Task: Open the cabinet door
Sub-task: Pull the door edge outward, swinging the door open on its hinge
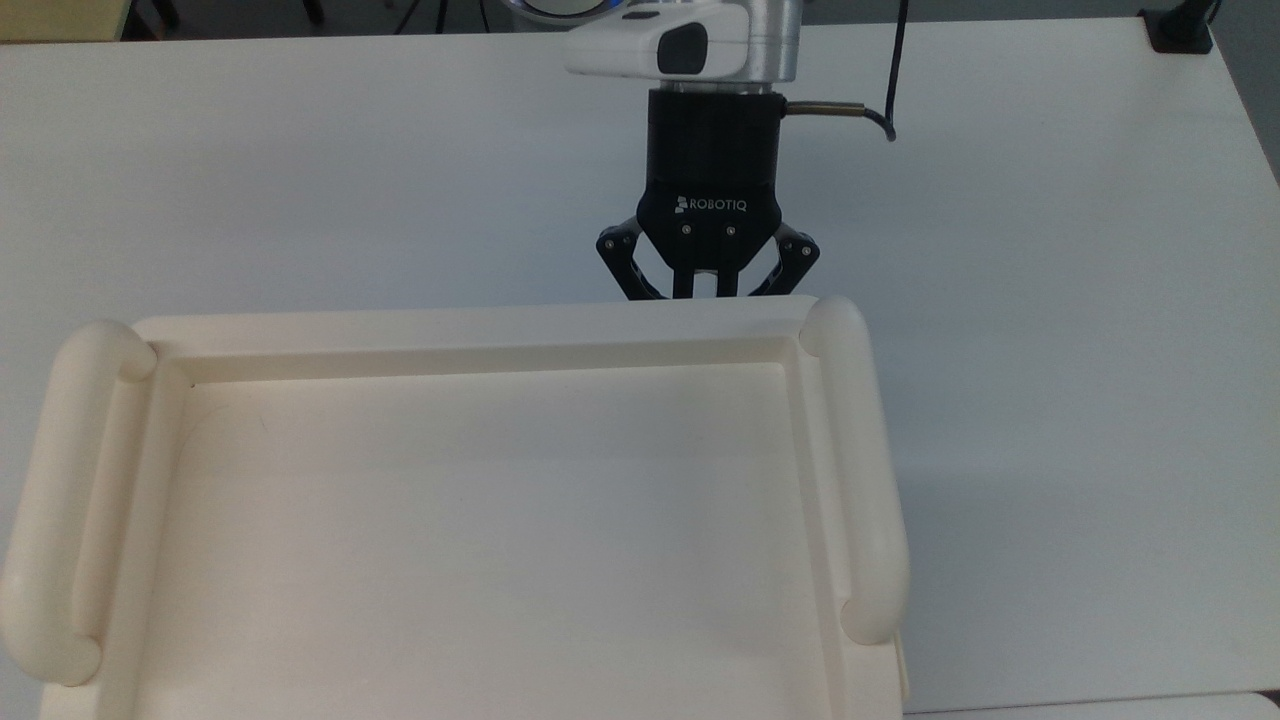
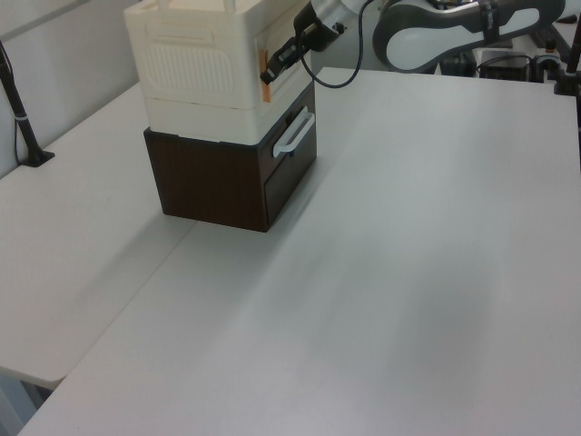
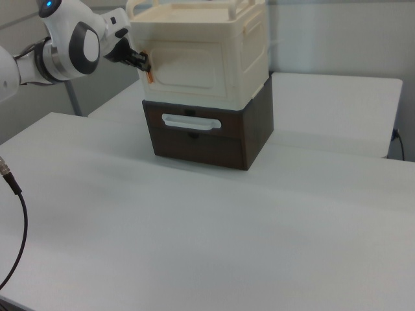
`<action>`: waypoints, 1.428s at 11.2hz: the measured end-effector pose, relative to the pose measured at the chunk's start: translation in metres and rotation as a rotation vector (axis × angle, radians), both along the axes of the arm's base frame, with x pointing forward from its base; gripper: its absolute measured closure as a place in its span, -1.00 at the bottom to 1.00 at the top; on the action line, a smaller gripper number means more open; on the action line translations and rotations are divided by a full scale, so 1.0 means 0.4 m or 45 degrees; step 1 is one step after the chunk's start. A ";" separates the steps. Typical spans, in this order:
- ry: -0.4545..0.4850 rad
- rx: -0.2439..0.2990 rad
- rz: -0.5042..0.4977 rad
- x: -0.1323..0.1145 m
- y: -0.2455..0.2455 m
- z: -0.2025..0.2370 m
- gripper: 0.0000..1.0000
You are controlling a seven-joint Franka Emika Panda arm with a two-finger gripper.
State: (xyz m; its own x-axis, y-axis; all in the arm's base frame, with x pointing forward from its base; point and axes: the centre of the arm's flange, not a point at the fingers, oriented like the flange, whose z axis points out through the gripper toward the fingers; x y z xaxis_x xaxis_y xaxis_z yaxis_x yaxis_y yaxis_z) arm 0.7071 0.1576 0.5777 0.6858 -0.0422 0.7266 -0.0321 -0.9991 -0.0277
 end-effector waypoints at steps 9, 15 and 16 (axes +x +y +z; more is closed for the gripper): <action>0.618 -0.020 -0.102 -0.185 -0.187 0.101 0.40; 0.969 0.012 -0.108 -0.289 -0.474 0.098 -0.85; 1.006 0.014 -0.111 -0.296 -0.476 0.089 -1.00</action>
State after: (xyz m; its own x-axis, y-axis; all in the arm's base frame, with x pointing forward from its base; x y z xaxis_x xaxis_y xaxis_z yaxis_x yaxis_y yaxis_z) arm 0.5888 -0.0329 0.6132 0.9920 -0.1235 0.0259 -0.1241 -0.9919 0.0261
